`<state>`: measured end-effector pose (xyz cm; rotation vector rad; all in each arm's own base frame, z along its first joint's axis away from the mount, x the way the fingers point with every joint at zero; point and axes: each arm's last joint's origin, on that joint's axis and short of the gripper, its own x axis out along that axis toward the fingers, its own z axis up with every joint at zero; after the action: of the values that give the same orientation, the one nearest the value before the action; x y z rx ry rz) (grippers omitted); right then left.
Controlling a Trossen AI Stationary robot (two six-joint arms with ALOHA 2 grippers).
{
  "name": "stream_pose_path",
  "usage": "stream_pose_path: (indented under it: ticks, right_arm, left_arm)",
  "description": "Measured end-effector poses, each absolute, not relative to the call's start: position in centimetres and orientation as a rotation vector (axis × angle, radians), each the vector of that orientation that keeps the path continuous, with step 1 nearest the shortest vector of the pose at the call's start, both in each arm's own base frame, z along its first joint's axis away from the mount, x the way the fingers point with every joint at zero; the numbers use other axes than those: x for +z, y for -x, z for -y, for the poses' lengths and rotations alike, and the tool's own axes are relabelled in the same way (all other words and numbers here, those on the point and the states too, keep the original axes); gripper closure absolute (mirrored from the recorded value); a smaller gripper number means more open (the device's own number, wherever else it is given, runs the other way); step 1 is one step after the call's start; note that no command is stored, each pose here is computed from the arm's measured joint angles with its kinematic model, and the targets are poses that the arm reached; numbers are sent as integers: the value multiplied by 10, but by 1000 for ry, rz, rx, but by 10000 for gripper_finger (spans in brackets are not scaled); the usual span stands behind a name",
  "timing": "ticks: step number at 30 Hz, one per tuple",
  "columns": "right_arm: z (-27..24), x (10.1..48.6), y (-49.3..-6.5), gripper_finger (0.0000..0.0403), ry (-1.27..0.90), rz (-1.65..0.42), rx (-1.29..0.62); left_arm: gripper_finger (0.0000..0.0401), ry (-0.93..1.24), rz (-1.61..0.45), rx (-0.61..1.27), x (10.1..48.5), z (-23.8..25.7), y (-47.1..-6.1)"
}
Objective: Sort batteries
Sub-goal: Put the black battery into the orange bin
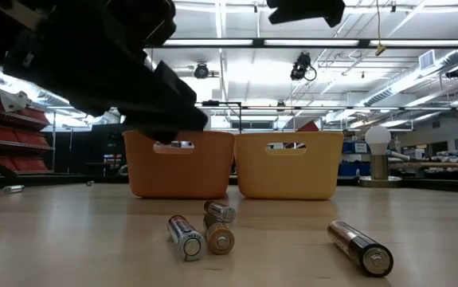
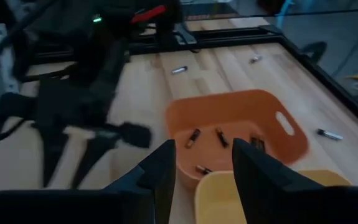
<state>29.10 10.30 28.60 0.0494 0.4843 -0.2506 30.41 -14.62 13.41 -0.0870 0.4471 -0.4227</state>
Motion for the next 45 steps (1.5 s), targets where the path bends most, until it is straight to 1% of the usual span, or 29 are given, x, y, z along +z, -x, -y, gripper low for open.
stream_pose_path:
  ticks: [3, 6, 10, 13, 16, 22, 27, 35, 45]
  right_arm:
    - [-102, 280, -289, 260, -42, -482, -308]
    - [-102, 277, -288, 260, -33, -483, -325]
    - [-103, 277, -288, 260, -85, -465, -333]
    - [-109, 278, -286, 260, -107, -458, -317]
    - [-117, 278, -282, 260, -107, -461, -286]
    - [-135, 277, -274, 260, -116, -464, -237]
    - [-148, 276, -265, 260, -99, -468, -226]
    - [-153, 276, -261, 260, -65, -451, -253]
    - [-147, 275, -264, 260, -54, -458, -274]
  left_arm:
    - [242, 87, -443, -491, 137, 154, -308]
    - [228, -13, -415, -542, 138, 160, -308]
    - [212, -102, -375, -533, 141, 159, -314]
    - [210, -69, -385, -502, 138, 149, -326]
    - [223, -95, -395, -488, 130, 143, -337]
    - [265, -139, -407, -606, 116, 148, -348]
    - [287, -193, -445, -635, 106, 149, -348]
    - [290, -344, -473, -660, 100, 147, -346]
    - [290, -361, -538, -651, 95, 139, -345]
